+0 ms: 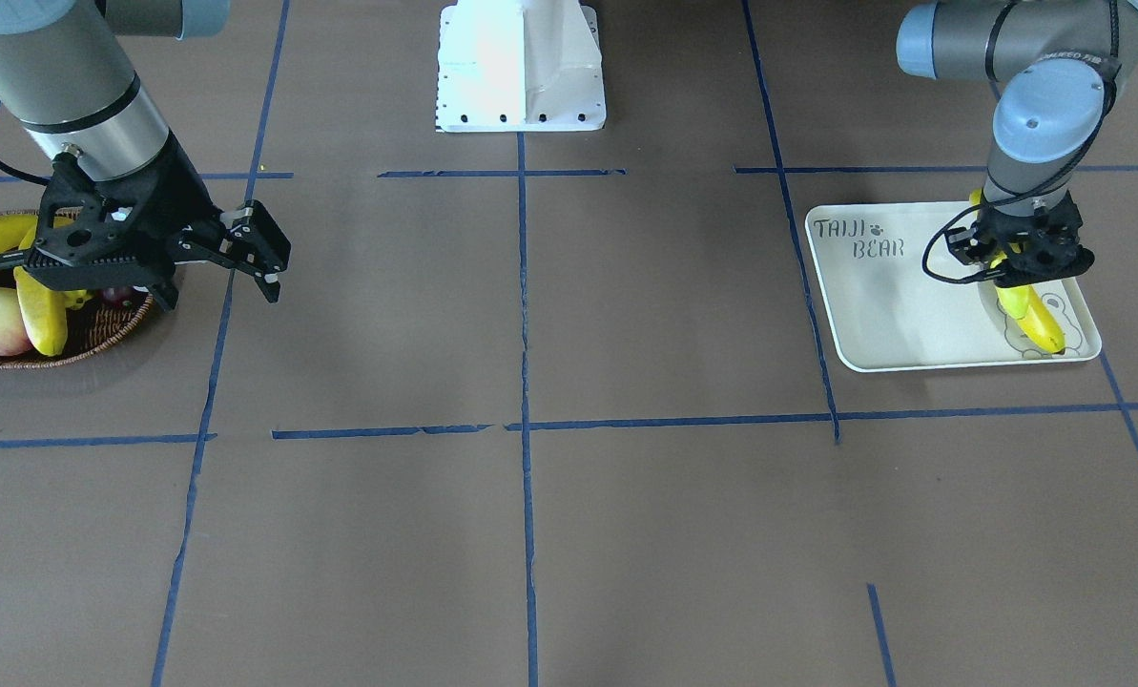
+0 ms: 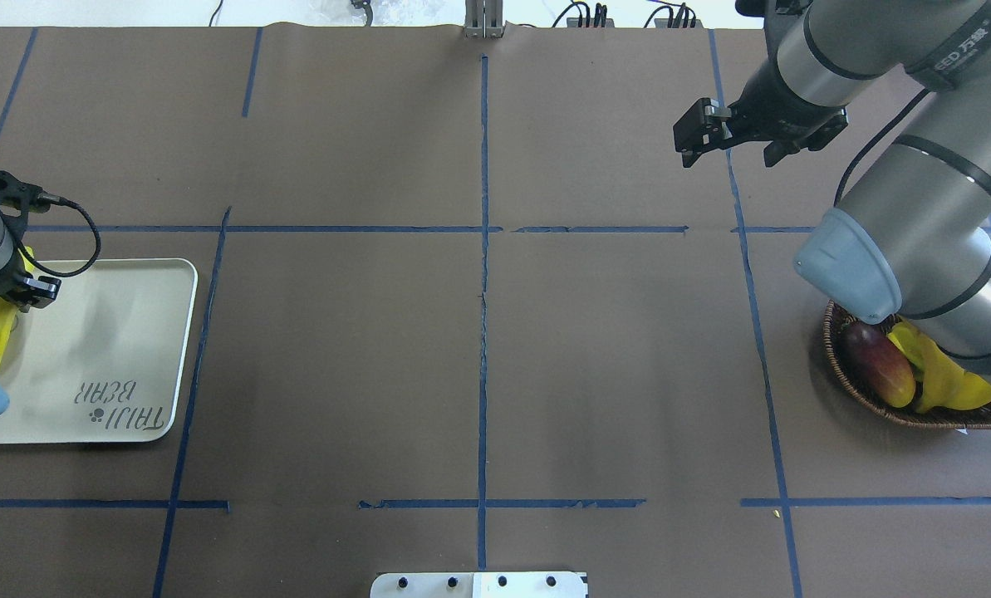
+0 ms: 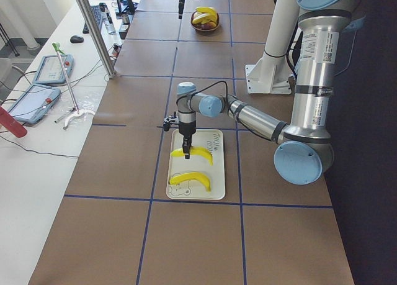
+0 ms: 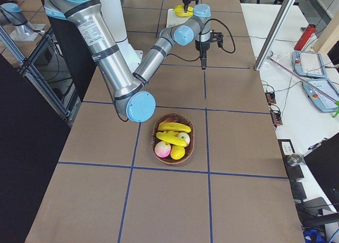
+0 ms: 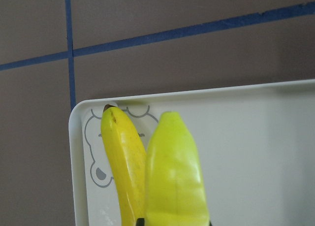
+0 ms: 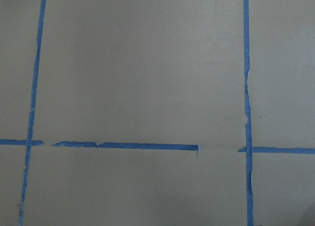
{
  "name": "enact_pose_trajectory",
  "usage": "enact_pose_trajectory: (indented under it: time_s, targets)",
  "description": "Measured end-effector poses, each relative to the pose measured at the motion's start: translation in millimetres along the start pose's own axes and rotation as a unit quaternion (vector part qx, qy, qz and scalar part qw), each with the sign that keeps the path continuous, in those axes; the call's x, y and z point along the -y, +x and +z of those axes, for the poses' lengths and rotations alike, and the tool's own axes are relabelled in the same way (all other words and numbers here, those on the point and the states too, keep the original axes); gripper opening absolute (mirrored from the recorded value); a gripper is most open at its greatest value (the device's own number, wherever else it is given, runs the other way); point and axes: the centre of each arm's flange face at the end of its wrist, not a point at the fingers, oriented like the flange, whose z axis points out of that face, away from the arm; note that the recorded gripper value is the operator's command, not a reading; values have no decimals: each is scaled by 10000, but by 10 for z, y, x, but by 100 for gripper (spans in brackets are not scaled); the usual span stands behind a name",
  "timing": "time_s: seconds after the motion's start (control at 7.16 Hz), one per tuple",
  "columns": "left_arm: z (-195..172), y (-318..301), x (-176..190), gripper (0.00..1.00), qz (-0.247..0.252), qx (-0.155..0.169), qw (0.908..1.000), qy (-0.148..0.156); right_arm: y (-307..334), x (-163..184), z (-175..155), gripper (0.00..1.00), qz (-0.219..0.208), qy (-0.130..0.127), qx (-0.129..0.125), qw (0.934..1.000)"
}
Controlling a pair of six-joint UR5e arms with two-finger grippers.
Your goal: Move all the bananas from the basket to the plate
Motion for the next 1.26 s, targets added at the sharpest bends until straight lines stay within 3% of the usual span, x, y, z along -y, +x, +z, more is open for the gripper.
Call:
enact_pose_trajectory:
  time_s: [0.28,0.7,0.84,1.26]
  targets:
    - [165,-84,20,30,146,190,9997,62,-7,0,-3,100,-6,3,6,10000]
    - [336,-126,67,79,237,355,9991,-1,-15,-7,-19,100,-15,12,20,10000]
    - [364,-134,77,100,239,396,9989,1,-18,-11,-27,100,-20,15,29,10000]
    - [166,-73,100,100,285,310,9989,186,-28,-15,-49,100,-31,31,45,10000]
